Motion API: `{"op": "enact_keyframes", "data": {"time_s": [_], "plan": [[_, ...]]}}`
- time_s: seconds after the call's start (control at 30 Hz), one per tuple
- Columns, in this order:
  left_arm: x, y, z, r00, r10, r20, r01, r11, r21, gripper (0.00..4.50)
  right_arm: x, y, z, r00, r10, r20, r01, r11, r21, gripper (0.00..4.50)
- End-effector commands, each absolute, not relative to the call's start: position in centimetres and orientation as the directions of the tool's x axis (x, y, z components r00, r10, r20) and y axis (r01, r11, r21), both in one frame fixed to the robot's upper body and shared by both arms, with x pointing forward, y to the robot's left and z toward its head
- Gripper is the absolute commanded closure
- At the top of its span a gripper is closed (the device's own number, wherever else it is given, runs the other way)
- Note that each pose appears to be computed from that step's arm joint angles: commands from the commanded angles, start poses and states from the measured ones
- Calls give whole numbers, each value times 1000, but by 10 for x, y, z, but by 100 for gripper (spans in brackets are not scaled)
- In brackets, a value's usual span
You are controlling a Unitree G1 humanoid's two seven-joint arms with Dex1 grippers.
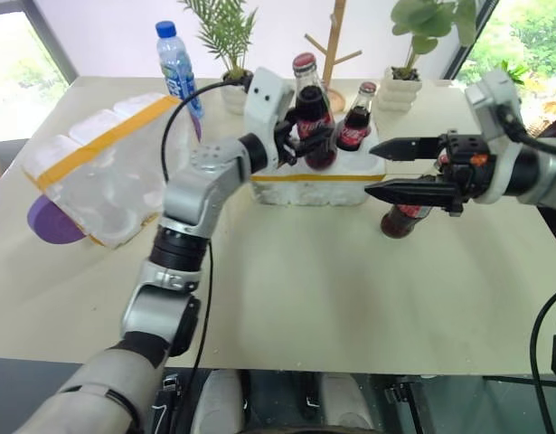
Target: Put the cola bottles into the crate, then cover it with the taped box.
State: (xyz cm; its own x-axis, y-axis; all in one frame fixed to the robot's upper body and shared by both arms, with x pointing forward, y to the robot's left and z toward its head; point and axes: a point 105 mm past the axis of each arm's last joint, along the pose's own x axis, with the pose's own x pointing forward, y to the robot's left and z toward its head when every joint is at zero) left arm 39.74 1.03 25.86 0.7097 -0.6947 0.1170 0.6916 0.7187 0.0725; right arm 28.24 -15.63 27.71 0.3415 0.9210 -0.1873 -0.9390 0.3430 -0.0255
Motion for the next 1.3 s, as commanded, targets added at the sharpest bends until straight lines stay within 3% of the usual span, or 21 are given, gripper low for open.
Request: {"op": "enact_keyframes", "data": {"time_s": [0.03, 0.2, 0.33, 0.37, 0.47, 0.67, 0.77, 0.9, 1.07, 1.17, 1.3], "plan": [[397, 10, 279, 750, -641, 162, 636, 767, 86, 187, 277, -158, 289, 358, 921, -150, -933, 351, -76, 0], [401, -1, 252, 790, -613, 33, 604, 786, 132, 187, 281, -159, 289, 376, 916, -139, -926, 370, -73, 0], [395, -20, 237, 743, -666, -62, 667, 730, 147, 187, 283, -159, 288, 382, 914, -136, -924, 376, -73, 0], [396, -23, 233, 737, -671, -84, 675, 723, 145, 107, 284, -159, 287, 382, 914, -136, -924, 376, -73, 0], [399, -27, 230, 729, -675, -111, 684, 715, 144, 5, 285, -158, 287, 383, 914, -134, -923, 377, -74, 0], [388, -24, 264, 633, -774, 12, 772, 633, 61, 5, 283, -167, 282, 412, 898, -154, -911, 406, -72, 0], [371, -4, 312, 506, -837, 210, 838, 535, 111, 5, 280, -182, 272, 460, 869, -182, -887, 458, -55, 0], [351, 29, 346, 357, -888, 291, 893, 416, 172, 5, 270, -201, 256, 515, 829, -218, -851, 525, -14, 0], [320, 71, 343, 164, -966, 200, 948, 210, 237, 5, 272, -221, 228, 637, 729, -251, -752, 660, 7, 0], [313, 107, 322, 142, -989, 49, 960, 150, 235, 5, 284, -229, 201, 740, 625, -248, -634, 772, 53, 0], [308, 133, 310, 150, -988, -33, 970, 140, 198, 5, 295, -239, 174, 836, 489, -250, -486, 870, 79, 0]]}}
